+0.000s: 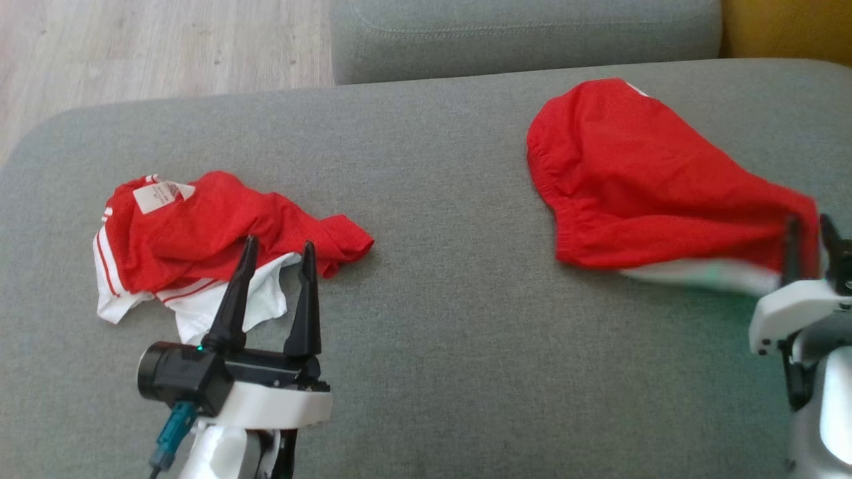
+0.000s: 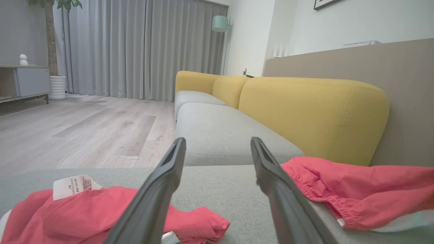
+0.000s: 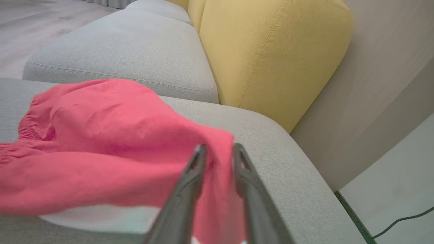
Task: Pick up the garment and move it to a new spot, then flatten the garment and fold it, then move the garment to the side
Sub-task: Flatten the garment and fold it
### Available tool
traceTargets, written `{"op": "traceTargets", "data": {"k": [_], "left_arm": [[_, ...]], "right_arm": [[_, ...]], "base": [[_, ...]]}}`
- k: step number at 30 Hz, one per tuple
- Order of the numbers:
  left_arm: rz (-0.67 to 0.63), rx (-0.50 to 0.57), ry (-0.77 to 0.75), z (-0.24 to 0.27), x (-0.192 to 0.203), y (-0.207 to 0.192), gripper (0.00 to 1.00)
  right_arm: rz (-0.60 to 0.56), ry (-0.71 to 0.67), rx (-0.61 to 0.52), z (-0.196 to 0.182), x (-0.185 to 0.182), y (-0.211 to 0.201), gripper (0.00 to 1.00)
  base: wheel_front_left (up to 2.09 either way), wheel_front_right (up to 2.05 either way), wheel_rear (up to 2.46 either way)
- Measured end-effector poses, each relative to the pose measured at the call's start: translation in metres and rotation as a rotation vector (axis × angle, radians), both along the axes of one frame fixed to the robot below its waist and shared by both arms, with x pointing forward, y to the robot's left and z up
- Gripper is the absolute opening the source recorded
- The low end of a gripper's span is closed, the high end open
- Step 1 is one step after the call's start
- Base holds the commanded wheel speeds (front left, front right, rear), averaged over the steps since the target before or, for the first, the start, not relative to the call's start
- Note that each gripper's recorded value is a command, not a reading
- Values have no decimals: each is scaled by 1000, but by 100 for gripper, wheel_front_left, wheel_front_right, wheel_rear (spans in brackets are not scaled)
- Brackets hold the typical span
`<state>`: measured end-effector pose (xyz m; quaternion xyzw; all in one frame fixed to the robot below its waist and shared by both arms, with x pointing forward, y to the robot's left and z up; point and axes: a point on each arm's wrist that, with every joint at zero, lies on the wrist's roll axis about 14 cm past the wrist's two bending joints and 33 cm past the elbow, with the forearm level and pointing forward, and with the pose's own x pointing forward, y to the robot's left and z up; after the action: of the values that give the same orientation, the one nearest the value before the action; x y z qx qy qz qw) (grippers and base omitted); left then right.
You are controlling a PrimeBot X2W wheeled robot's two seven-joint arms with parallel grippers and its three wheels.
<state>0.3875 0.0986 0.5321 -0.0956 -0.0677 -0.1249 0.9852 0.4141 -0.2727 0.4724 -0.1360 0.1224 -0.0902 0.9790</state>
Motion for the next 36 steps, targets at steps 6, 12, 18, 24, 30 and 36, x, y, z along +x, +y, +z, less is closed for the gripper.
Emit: {"op": "traceTargets", "data": {"k": [6, 12, 18, 24, 30, 36], "left_arm": [[-1, 8, 9, -4, 1, 2, 100], [-18, 2, -5, 1, 0, -3, 100], [-43, 1, -17, 5, 1, -13, 100], [-70, 4, -7, 0, 2, -21, 100], [-41, 2, 19, -8, 3, -11, 100], [-15, 7, 43, -17, 5, -1, 100]], "right_arm": [[111, -56, 72, 7, 11, 41, 100], [288, -165, 208, 17, 1, 102, 100], [311, -145, 340, -8, -35, 121, 100], [316, -160, 360, -7, -35, 124, 100], [399, -93, 361, -15, -15, 153, 100], [424, 69, 375, -52, -6, 170, 100]], "base": [[0, 0, 0], [0, 0, 0], [0, 0, 0], [0, 0, 0], [0, 0, 0], [0, 0, 0]]}}
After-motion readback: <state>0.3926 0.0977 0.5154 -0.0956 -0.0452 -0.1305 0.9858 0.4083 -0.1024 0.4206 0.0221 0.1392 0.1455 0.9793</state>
